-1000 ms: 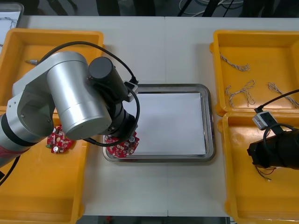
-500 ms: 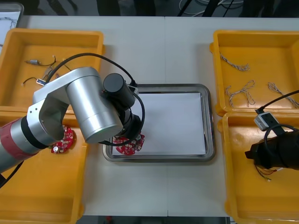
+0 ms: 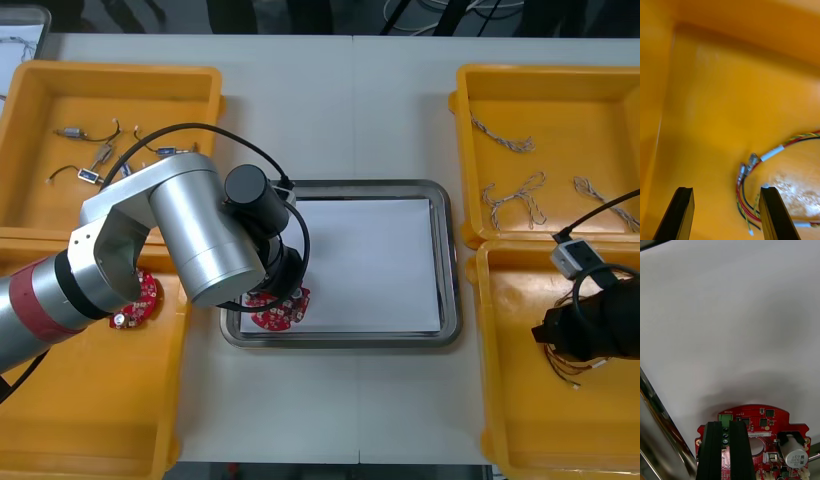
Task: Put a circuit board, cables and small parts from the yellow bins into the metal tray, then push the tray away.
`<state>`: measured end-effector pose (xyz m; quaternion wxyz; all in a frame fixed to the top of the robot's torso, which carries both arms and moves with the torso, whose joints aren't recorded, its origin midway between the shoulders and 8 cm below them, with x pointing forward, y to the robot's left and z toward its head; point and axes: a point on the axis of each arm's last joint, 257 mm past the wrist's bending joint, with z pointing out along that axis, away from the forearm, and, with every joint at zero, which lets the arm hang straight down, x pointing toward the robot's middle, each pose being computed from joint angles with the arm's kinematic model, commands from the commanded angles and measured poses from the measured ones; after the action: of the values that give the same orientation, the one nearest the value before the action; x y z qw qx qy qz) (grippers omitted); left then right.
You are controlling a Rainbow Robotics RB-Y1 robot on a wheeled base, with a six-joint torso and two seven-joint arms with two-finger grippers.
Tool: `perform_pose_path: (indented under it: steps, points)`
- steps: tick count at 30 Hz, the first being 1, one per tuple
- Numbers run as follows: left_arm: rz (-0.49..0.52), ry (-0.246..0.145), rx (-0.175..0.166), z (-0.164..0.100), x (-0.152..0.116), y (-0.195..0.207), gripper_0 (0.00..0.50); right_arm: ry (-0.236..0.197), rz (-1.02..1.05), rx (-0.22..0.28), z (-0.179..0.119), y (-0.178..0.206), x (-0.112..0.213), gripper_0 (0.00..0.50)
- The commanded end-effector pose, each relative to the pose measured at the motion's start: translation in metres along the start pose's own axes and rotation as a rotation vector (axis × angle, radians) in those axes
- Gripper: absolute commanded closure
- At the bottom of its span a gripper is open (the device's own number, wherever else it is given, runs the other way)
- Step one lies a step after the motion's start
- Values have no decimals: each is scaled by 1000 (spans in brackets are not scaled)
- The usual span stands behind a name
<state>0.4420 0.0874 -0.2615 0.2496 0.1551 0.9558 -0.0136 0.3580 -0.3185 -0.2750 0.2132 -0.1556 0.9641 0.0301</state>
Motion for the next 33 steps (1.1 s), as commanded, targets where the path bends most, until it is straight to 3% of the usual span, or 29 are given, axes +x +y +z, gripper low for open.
perform_pose_path:
  steps: [1,10,11,12,13,14,17,18,28,33]
  points:
    - [-34,-50,15,-7,-18,-17,500,-70,59,47,-43,-15,-32,0]
    - [-47,-51,8,-5,-17,-16,499,-80,176,109,-86,-47,-37,0]
    - [-50,-51,11,-5,-17,-17,433,-85,209,112,-89,-50,-37,0]
    - [-58,-51,8,-5,-17,-16,304,-89,246,116,-92,-53,-37,0]
    - [-60,-52,9,-5,-17,-16,256,-91,266,120,-93,-55,-37,0]
    - [-64,-55,8,-5,-17,-16,176,-95,300,127,-95,-58,-36,0]
    - [-73,-59,4,-5,-19,-15,24,-98,388,159,-100,-69,-33,0]
    - [-74,-62,2,-5,-19,-15,4,-96,425,171,-101,-72,-31,0]
    - [-96,-60,5,-5,-19,-15,0,-100,751,207,-102,-82,-19,0]
    - [-124,-81,13,-10,-28,-13,0,-102,939,204,-93,-81,-9,0]
